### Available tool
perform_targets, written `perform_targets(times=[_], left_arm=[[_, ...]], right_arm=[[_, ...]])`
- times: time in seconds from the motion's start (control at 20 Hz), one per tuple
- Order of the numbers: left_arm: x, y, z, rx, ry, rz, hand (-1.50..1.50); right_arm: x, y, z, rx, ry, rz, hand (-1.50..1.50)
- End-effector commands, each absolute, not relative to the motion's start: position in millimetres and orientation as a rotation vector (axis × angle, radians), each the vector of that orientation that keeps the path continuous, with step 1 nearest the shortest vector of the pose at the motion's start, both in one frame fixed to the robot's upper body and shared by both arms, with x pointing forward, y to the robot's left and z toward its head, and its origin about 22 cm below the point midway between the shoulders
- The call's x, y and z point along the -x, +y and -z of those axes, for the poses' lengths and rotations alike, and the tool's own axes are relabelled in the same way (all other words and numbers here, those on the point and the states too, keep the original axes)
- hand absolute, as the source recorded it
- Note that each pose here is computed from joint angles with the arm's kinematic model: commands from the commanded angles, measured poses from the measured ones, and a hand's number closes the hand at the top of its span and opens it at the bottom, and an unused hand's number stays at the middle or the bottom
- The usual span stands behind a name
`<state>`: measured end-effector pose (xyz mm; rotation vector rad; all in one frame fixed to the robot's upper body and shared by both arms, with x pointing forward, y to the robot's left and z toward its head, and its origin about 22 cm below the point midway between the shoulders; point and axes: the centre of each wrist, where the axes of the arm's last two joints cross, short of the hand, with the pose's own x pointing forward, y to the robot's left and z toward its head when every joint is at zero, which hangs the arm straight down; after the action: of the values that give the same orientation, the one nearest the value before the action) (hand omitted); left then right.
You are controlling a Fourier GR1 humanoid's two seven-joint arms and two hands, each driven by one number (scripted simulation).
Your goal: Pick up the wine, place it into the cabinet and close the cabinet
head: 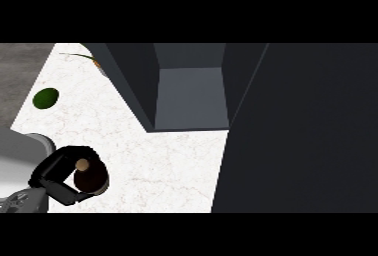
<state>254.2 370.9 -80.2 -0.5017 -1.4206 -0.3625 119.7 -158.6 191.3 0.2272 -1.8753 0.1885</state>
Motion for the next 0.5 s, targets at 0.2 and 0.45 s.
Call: perform_targets(times=[0.2, 0.45], left_arm=[[-216, 327, 124, 0.189, -1.652, -0.038, 1.5], [-205, 282, 137, 0.187, -1.719, -0.024, 1.5]], right_arm=[[-98, -174, -207, -0.223, -1.935, -0.166, -1.5], [-89, -174, -209, -0.232, -1.948, -0.131, -1.5]])
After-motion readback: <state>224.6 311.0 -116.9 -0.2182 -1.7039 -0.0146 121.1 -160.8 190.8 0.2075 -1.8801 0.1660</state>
